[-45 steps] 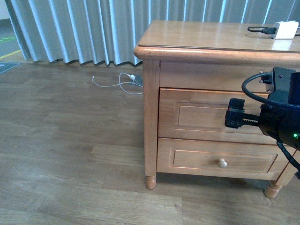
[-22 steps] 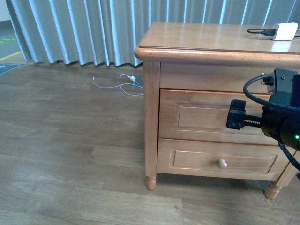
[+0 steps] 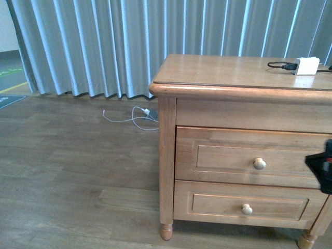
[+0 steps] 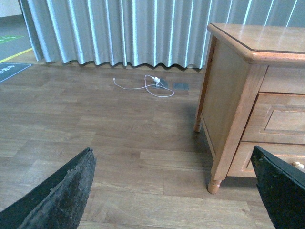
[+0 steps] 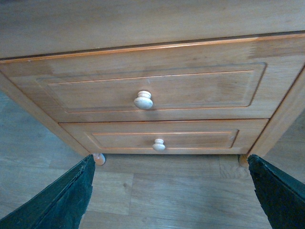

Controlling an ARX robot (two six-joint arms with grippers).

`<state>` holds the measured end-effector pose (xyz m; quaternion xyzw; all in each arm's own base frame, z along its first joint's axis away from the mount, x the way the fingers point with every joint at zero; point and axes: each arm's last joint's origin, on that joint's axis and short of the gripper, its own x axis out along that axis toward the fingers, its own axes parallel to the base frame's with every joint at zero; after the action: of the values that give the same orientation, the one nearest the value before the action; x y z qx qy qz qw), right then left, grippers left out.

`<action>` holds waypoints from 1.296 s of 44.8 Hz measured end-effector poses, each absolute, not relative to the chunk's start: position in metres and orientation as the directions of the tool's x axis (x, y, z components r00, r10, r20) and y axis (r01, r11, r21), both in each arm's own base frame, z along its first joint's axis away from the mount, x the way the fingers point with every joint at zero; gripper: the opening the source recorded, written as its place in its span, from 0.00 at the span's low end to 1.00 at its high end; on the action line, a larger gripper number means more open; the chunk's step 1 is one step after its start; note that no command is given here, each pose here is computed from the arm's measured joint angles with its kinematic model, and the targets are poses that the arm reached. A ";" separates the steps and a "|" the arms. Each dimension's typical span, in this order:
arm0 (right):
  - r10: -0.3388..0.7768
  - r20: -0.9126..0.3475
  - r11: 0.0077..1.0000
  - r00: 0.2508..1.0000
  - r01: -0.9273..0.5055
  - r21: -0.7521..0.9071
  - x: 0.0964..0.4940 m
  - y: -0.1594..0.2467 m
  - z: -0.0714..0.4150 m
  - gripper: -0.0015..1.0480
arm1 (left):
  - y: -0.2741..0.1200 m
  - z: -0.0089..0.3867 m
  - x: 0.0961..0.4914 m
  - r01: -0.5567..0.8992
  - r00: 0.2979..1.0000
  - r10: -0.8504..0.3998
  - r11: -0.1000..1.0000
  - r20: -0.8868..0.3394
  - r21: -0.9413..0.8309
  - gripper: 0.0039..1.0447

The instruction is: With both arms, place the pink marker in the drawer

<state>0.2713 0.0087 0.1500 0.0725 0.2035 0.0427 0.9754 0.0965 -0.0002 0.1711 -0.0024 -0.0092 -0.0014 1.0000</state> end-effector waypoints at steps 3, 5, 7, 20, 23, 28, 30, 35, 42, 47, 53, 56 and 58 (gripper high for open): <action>0.117 -0.379 0.986 0.918 -0.061 0.157 0.252 0.004 0.159 0.92 | 0.000 0.171 0.097 0.003 1.000 -0.003 1.000 0.019 -0.005 0.94; 0.122 -0.375 0.986 0.919 -0.069 0.152 0.239 0.002 0.164 0.92 | 0.000 0.171 0.097 0.003 1.000 -0.003 1.000 0.019 -0.005 0.94; 0.131 -0.372 0.985 0.919 -0.079 0.152 0.226 0.001 0.168 0.92 | 0.000 0.171 0.097 0.003 1.000 -0.003 1.000 0.019 -0.005 0.94; 0.124 -0.321 0.987 0.939 -0.085 0.134 0.163 -0.005 0.181 0.92 | 0.000 0.171 0.097 0.003 1.000 -0.003 1.000 0.019 -0.005 0.94; 0.122 -0.298 0.988 0.947 -0.086 0.129 0.161 -0.005 0.184 0.92 | 0.000 0.171 0.097 0.003 1.000 -0.003 1.000 0.019 -0.005 0.94; 0.122 -0.295 0.988 0.948 -0.088 0.127 0.161 -0.005 0.185 0.92 | 0.000 0.171 0.097 0.003 1.000 -0.003 1.000 0.019 -0.005 0.94; 0.122 -0.298 0.988 0.947 -0.087 0.127 0.161 -0.005 0.184 0.92 | 0.000 0.171 0.097 0.003 1.000 -0.003 1.000 0.019 -0.005 0.94; 0.037 -0.195 0.998 0.980 -0.026 0.059 0.161 -0.003 0.180 0.83 | 0.000 0.171 0.097 0.003 1.000 -0.003 1.000 0.019 -0.005 0.94; -0.004 -0.004 1.000 1.000 0.004 0.014 0.148 -0.001 0.179 0.53 | 0.000 0.171 0.096 0.003 1.000 -0.003 1.000 0.019 -0.004 0.94; -0.003 -0.005 1.000 1.000 0.003 0.010 0.142 -0.001 0.176 0.36 | 0.000 0.171 0.096 0.003 1.000 -0.003 1.000 0.019 -0.004 0.94; -0.003 0.004 1.000 1.000 0.003 0.007 0.135 0.000 0.168 0.11 | 0.000 0.171 0.096 0.003 1.000 -0.003 1.000 0.019 -0.004 0.94; -0.003 -0.008 1.000 1.000 0.003 0.002 0.133 0.000 0.165 0.01 | 0.000 0.171 0.096 0.003 1.000 -0.003 1.000 0.019 -0.005 0.94; -0.003 -0.006 1.000 1.000 0.003 0.003 0.131 0.000 0.166 0.01 | 0.000 0.171 0.096 0.003 1.000 -0.003 1.000 0.019 -0.004 0.94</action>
<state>0.1310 -0.0005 0.1656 0.0016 0.0031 -0.0017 1.0000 0.0965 -0.0002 0.1712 -0.0022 -0.0096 -0.0014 1.0000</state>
